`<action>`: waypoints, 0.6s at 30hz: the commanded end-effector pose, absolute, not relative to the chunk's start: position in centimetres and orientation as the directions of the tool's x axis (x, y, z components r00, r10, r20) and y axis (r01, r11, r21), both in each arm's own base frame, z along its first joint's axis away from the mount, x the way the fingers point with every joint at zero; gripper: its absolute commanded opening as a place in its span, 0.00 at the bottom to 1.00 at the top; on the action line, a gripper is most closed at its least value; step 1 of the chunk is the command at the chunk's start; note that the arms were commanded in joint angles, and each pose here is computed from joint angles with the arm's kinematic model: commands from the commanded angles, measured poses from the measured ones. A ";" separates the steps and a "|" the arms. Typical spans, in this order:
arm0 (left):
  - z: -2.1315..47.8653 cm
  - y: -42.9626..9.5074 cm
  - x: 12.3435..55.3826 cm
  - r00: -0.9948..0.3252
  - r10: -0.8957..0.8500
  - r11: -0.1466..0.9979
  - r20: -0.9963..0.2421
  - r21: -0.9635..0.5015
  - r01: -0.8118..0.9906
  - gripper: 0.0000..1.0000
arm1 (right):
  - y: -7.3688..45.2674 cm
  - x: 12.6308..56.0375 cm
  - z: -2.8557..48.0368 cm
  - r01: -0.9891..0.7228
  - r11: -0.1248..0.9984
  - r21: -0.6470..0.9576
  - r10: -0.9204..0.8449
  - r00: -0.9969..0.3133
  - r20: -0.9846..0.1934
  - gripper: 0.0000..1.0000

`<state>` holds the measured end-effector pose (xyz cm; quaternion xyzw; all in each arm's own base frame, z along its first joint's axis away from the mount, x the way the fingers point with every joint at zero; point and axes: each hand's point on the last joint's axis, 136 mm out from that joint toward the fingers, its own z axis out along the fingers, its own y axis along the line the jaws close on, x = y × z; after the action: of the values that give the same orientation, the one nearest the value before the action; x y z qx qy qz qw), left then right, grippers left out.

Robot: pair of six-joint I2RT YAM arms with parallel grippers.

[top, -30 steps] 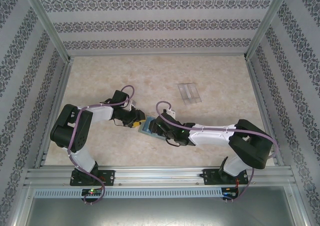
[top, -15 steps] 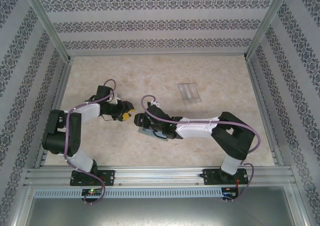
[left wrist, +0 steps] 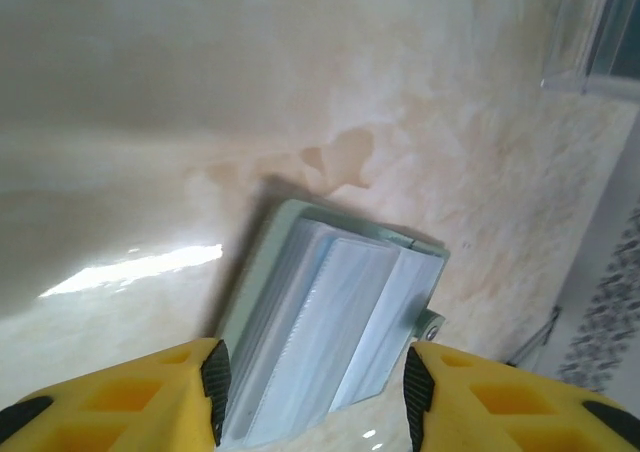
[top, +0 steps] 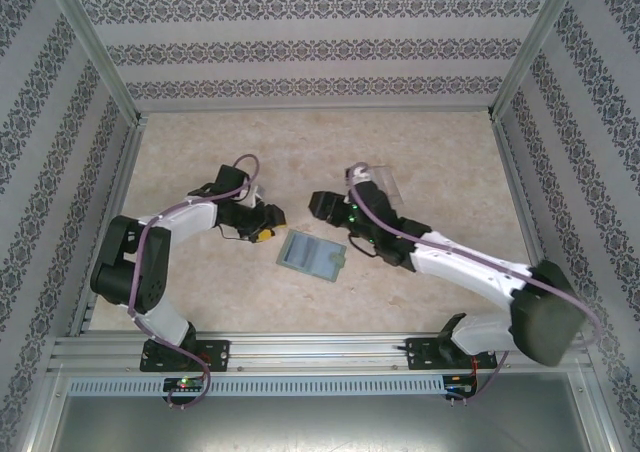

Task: Put the credit cards into the card holder
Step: Flip over the card slot in the card holder, then rotate the card holder at the center of the table.

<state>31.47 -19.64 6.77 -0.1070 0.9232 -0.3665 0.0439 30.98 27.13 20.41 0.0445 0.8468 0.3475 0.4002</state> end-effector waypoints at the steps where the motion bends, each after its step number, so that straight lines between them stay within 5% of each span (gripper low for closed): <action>1: 4.4 -19.6 29.8 -0.989 -0.148 0.809 0.010 -0.574 -0.126 0.51 | 20.8 30.9 16.9 -0.114 0.908 0.403 0.216 -0.696 -0.685 0.60; 11: 1.2 -18.7 26.9 -0.991 -0.116 0.882 0.060 -0.452 -0.131 0.50 | 12.4 31.7 15.7 0.066 0.923 0.378 0.302 -0.731 -0.611 0.60; 18: -0.1 -20.2 25.2 -0.973 -0.172 0.827 0.156 -0.513 -0.228 0.49 | 16.2 26.4 11.1 0.182 0.818 0.545 0.415 -0.844 -0.340 0.56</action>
<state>28.60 -20.06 2.36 -0.0729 0.9577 -0.2781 0.0114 30.43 13.74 14.11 0.1360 0.9156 0.2108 0.3141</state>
